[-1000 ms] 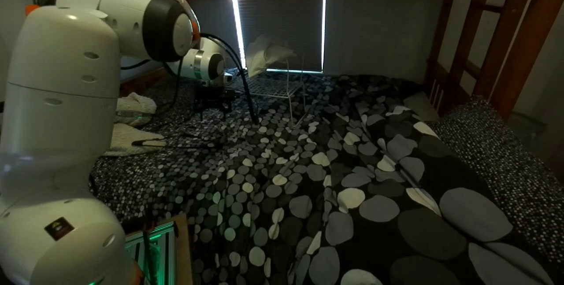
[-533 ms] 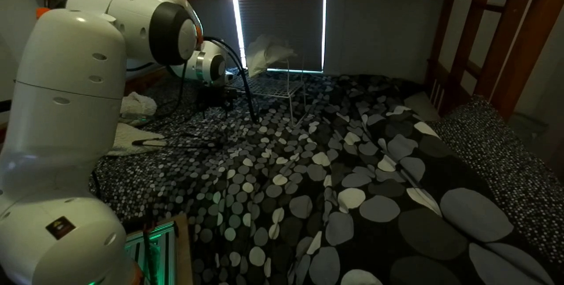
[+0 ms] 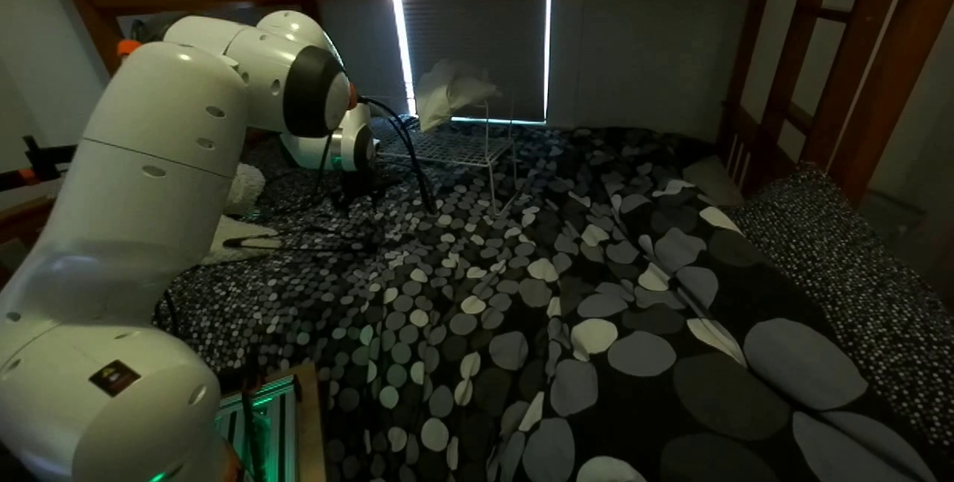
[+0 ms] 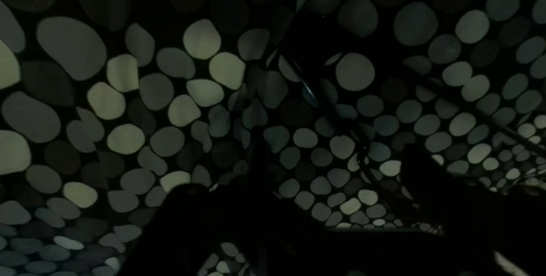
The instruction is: Pick up the black coat hanger and put it on the bottom white rack
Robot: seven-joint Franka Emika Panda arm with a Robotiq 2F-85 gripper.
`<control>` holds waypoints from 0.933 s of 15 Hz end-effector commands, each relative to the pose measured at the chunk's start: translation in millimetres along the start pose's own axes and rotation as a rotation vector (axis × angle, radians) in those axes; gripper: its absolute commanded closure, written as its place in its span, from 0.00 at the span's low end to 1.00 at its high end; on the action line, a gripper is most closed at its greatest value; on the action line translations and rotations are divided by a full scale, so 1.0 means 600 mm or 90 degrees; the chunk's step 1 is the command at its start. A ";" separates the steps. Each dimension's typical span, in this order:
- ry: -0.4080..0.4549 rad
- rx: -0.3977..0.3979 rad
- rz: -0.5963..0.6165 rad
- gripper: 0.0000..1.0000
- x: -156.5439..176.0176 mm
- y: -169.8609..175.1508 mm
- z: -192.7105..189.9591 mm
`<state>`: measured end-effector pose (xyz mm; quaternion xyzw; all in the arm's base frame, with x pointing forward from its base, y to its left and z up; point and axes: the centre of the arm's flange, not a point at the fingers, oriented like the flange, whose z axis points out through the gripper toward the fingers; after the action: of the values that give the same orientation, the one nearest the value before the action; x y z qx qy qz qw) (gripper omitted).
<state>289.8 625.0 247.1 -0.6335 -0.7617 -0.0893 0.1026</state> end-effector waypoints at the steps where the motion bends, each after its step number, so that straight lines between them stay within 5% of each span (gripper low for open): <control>1: 0.001 0.020 -0.062 0.42 0.014 -0.001 0.059; 4: 0.006 0.031 -0.088 0.43 0.020 0.006 0.095; 8: 0.007 0.053 -0.103 0.30 0.024 0.009 0.126; 14: 0.004 0.082 -0.104 0.34 0.012 0.020 0.184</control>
<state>290.9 653.0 163.1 -0.5675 -0.8103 -0.0656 0.1308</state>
